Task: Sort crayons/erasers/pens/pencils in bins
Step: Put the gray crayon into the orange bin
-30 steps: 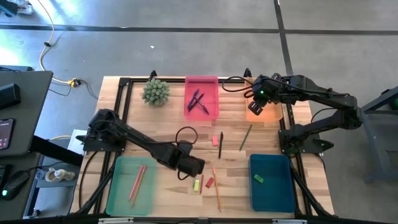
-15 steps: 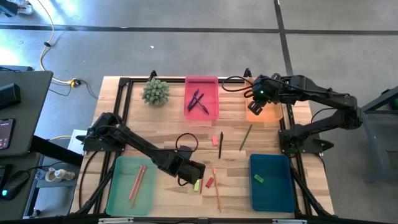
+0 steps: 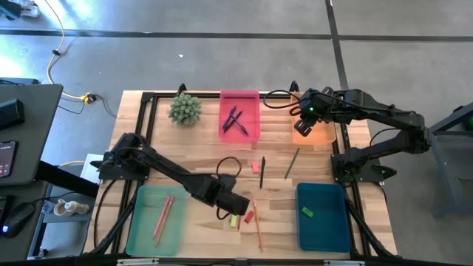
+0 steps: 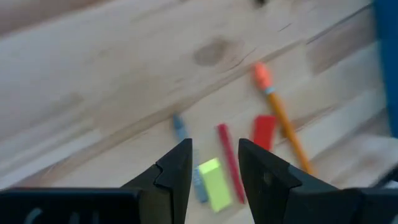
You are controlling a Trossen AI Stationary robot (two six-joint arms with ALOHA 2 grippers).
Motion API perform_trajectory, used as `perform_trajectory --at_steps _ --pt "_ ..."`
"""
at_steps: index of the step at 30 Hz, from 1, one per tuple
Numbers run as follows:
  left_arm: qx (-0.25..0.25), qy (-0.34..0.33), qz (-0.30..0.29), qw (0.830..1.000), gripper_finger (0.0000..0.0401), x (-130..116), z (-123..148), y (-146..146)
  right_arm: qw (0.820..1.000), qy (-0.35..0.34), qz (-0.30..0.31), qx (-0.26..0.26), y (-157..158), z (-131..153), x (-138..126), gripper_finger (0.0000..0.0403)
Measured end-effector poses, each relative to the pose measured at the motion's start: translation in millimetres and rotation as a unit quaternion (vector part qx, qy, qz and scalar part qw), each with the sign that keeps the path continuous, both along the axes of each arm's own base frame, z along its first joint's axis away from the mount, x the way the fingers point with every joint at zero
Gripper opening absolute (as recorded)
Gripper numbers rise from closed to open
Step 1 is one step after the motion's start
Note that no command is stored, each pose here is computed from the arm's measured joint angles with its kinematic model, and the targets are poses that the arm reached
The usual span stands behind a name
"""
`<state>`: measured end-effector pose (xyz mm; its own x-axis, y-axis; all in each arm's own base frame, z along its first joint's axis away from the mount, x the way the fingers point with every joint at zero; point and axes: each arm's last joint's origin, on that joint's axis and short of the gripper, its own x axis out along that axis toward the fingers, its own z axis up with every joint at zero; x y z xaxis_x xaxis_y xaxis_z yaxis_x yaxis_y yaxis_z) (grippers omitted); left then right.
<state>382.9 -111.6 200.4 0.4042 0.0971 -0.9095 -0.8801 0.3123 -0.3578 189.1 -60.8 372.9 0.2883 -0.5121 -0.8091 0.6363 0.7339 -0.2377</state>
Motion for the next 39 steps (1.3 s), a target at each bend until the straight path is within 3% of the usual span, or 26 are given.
perform_trajectory --at_steps 10,22,39 --pt "0.021 -0.030 -0.040 0.999 0.0117 13.8 40.6 6.4 1.000 0.002 0.003 -0.001 0.0 0.0 0.0 0.0126" --pt "-0.004 0.040 0.009 0.999 0.0117 20.8 -8.3 -7.3 1.000 0.005 0.007 -0.002 0.0 0.0 -0.1 0.0126" --pt "0.005 0.075 0.028 0.997 0.0117 21.9 -38.2 -18.1 1.000 0.005 0.007 -0.003 0.0 0.0 0.0 0.0126"
